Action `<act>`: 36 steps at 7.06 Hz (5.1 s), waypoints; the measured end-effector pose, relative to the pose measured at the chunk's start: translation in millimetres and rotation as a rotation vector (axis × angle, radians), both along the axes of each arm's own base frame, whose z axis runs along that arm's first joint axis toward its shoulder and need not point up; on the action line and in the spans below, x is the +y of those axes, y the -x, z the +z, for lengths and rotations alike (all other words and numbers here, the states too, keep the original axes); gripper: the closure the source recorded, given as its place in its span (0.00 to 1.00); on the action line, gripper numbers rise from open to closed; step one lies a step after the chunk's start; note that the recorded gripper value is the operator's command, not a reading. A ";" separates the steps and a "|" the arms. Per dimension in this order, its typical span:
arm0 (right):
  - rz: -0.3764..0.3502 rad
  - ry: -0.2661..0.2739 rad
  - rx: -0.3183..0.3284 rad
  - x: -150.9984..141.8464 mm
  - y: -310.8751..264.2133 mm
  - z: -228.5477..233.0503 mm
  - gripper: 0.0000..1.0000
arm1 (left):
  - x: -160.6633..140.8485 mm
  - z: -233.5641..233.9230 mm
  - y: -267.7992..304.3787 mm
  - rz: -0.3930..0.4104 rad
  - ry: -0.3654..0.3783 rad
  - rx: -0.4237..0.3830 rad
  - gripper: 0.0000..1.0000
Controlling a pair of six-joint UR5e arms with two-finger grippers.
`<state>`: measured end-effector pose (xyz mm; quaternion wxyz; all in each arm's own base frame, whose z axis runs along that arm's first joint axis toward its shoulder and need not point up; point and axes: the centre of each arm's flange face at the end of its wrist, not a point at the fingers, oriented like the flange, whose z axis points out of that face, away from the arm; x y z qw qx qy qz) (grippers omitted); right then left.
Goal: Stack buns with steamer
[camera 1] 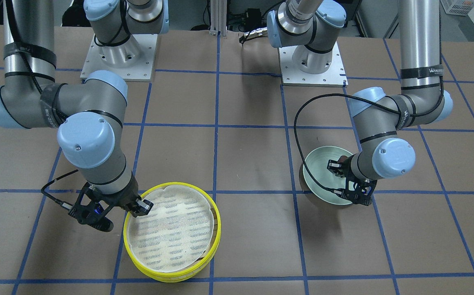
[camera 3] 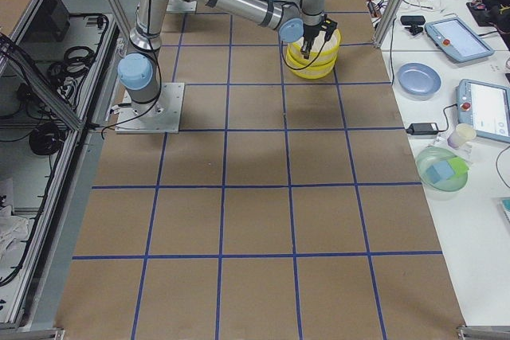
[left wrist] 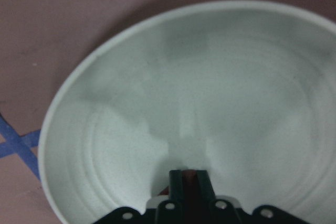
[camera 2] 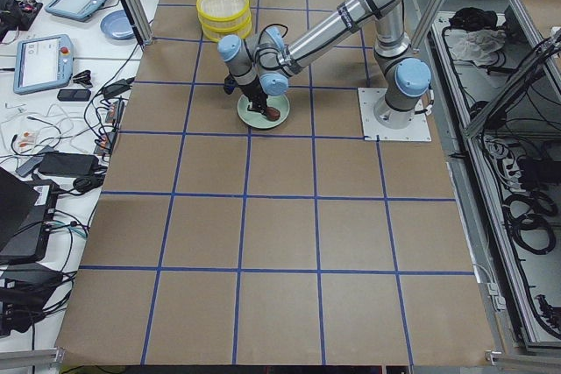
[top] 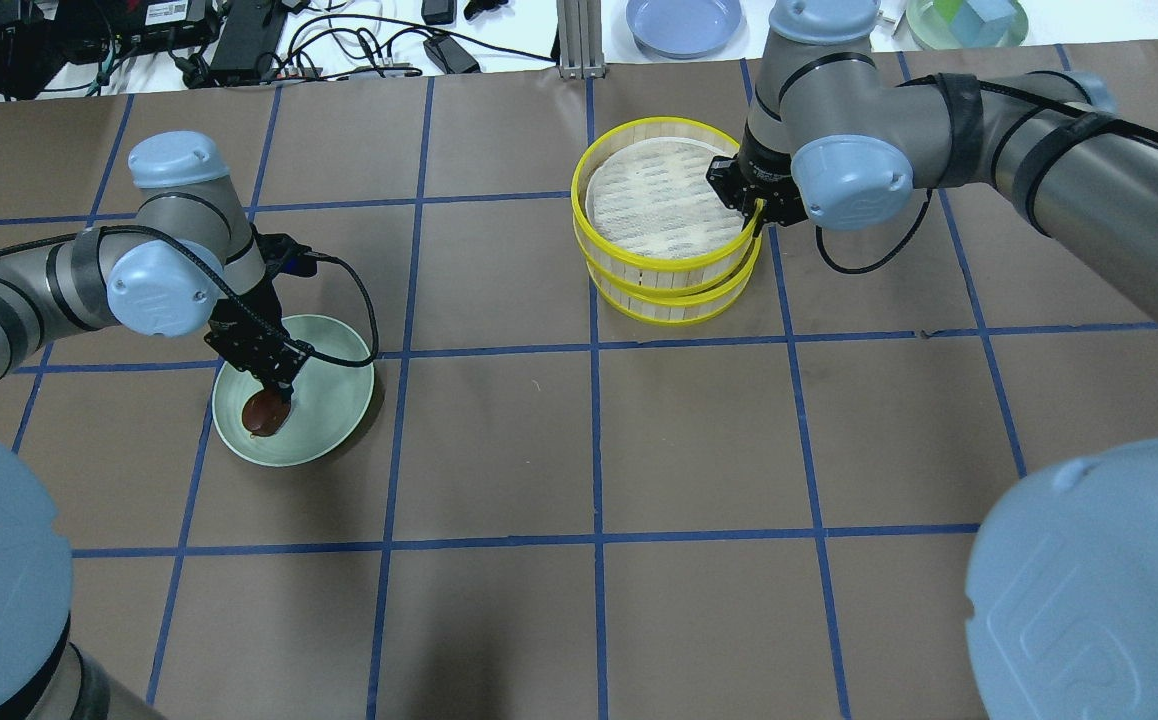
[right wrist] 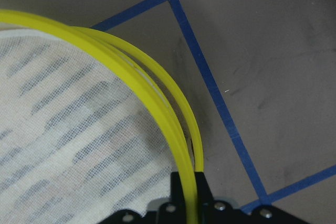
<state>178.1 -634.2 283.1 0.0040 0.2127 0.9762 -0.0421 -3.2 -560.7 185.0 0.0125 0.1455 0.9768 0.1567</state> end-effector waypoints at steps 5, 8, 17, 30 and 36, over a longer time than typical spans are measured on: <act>0.033 -0.001 0.028 -0.9 6.6 -1.1 1.00 | -49.2 77.8 11.1 0.193 0.209 0.068 1.00; 0.040 -0.004 0.035 -1.3 7.5 -3.8 1.00 | -64.0 104.4 20.9 0.266 0.275 0.059 1.00; 0.047 0.002 0.036 -1.4 8.8 -2.1 0.00 | -94.1 182.2 228.0 0.887 0.355 0.595 1.00; 0.498 0.109 0.103 137.4 25.3 235.9 0.00 | -56.3 202.7 227.4 0.327 0.449 0.299 0.00; 0.514 0.066 0.047 160.8 20.4 252.7 0.00 | 36.7 301.3 101.8 0.192 0.300 0.006 0.00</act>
